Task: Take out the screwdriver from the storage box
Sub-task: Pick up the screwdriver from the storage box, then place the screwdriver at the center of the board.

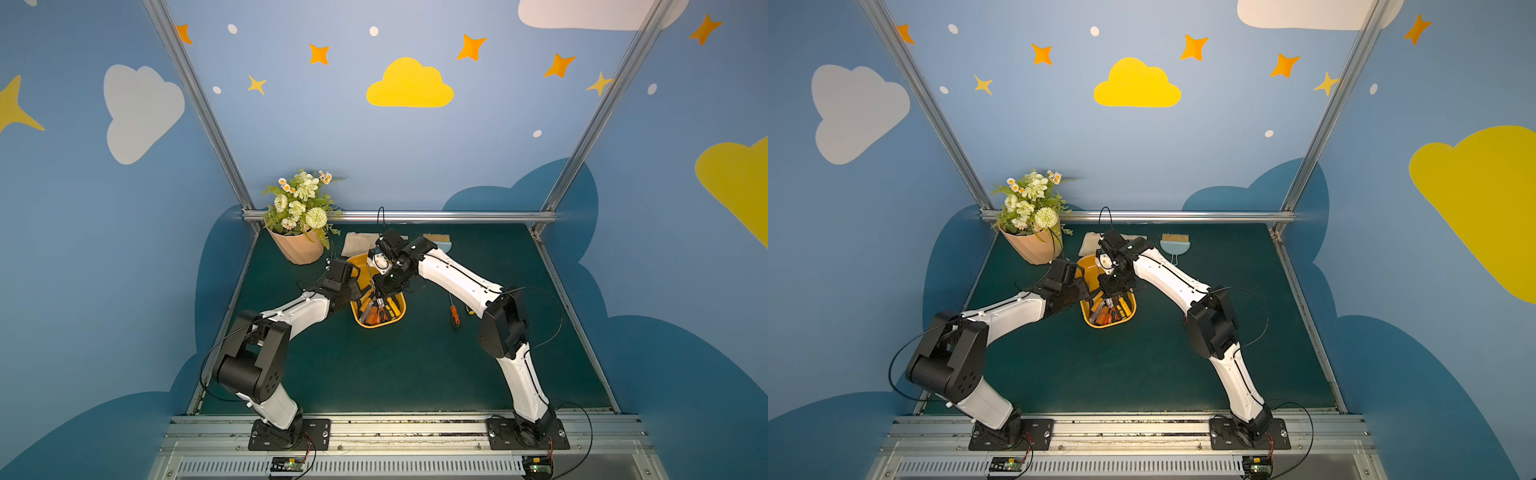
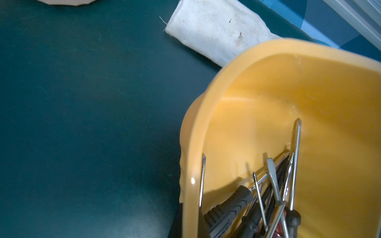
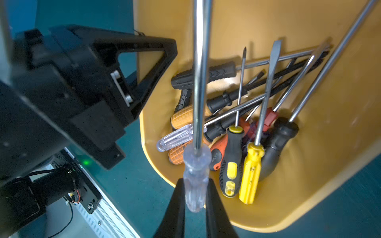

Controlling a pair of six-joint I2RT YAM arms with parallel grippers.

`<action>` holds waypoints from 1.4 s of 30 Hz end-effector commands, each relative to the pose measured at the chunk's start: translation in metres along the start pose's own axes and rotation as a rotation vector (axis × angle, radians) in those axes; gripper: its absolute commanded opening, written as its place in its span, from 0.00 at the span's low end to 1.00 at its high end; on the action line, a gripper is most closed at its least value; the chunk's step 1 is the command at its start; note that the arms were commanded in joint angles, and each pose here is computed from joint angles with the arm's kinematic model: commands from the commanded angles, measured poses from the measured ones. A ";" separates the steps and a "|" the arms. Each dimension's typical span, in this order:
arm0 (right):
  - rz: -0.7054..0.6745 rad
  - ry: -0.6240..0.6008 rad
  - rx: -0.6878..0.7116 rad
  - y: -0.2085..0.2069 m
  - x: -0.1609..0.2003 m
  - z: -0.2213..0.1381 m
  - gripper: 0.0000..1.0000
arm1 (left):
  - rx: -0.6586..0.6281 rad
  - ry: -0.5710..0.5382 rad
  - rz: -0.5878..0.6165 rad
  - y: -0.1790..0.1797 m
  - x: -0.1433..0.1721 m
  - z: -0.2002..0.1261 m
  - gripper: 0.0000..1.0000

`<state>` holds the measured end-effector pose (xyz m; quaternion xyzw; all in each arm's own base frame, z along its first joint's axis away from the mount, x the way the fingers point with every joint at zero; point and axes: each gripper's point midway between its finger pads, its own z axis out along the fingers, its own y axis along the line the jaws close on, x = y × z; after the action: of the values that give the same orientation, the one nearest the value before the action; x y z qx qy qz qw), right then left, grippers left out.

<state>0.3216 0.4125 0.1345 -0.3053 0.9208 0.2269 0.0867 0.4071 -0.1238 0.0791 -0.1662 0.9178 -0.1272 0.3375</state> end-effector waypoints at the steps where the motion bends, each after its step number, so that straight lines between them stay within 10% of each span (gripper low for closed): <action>1: 0.011 0.016 -0.031 0.001 0.004 0.004 0.00 | 0.047 -0.040 -0.026 -0.013 -0.016 -0.002 0.02; 16: 0.070 -0.045 -0.026 -0.028 0.004 -0.030 0.00 | 0.049 -0.039 -0.019 -0.014 -0.017 -0.003 0.02; 42: 0.373 0.069 0.302 -0.204 0.106 -0.090 0.00 | 0.049 -0.023 -0.009 -0.016 -0.016 -0.003 0.02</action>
<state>0.3631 0.1884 0.1086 -0.1222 0.9819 0.1247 0.0732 0.4073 -0.1232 0.0780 -0.1666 0.9197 -0.1261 0.3323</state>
